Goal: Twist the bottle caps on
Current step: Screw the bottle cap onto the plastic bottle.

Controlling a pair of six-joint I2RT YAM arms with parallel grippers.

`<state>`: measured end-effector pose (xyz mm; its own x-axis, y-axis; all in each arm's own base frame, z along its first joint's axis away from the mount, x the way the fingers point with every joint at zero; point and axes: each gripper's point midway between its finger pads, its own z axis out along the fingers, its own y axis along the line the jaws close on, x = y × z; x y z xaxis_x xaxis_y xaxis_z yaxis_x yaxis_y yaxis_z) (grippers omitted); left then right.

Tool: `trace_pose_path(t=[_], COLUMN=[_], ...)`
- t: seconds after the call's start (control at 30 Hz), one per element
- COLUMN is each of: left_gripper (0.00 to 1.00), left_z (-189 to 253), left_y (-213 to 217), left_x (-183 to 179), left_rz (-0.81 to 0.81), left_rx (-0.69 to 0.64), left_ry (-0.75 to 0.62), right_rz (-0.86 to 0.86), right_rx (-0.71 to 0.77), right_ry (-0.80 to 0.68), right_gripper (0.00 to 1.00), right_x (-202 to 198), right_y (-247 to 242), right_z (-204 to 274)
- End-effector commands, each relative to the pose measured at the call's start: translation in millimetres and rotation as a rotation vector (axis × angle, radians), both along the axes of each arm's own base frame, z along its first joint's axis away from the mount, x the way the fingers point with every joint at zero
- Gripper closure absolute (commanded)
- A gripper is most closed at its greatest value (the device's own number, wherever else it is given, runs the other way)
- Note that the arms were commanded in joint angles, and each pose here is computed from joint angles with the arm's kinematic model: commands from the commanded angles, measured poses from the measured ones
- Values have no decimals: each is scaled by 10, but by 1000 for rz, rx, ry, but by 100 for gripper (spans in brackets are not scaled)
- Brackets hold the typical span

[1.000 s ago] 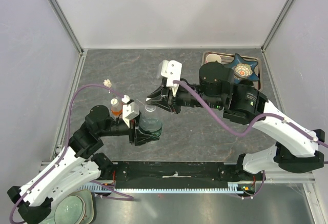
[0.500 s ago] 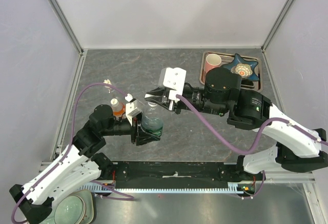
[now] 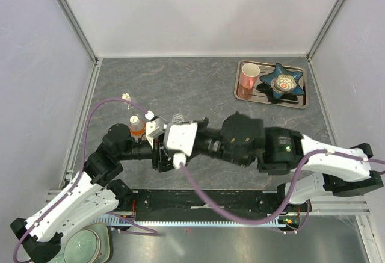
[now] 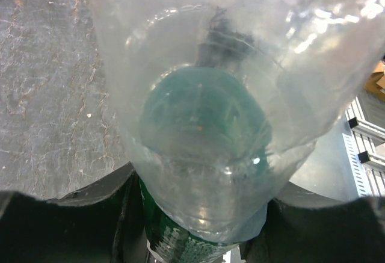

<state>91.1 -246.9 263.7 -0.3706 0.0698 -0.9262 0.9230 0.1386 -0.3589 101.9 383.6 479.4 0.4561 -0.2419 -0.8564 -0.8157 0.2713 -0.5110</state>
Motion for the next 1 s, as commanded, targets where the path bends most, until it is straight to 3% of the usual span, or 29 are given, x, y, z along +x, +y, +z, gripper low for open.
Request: trace_pose_path(t=[0.0, 0.2, 0.33, 0.57, 0.73, 0.97], left_gripper=[76, 77, 77, 78, 78, 80], left_z=[253, 269, 223, 288, 327, 498], left_y=[6, 29, 36, 48, 56, 77], left_x=[-103, -179, -184, -171, -243, -428], left_rz=[-50, -77, -80, -72, -110, -216], left_rx=[-66, -74, -67, -73, -88, -133], left_ry=[-38, -40, -45, -77, -93, -140], right_rz=[-192, -265, -234, -133, -117, -135], right_rx=[-114, -84, 41, 278, 366, 355], right_ry=[-204, -260, -146, 180, 241, 249], right_gripper=[100, 100, 100, 100, 100, 100], right_x=[117, 156, 135, 154, 193, 267], right_y=[32, -23, -101, -364, -526, -485], right_z=[-162, -49, 181, 402, 481, 400])
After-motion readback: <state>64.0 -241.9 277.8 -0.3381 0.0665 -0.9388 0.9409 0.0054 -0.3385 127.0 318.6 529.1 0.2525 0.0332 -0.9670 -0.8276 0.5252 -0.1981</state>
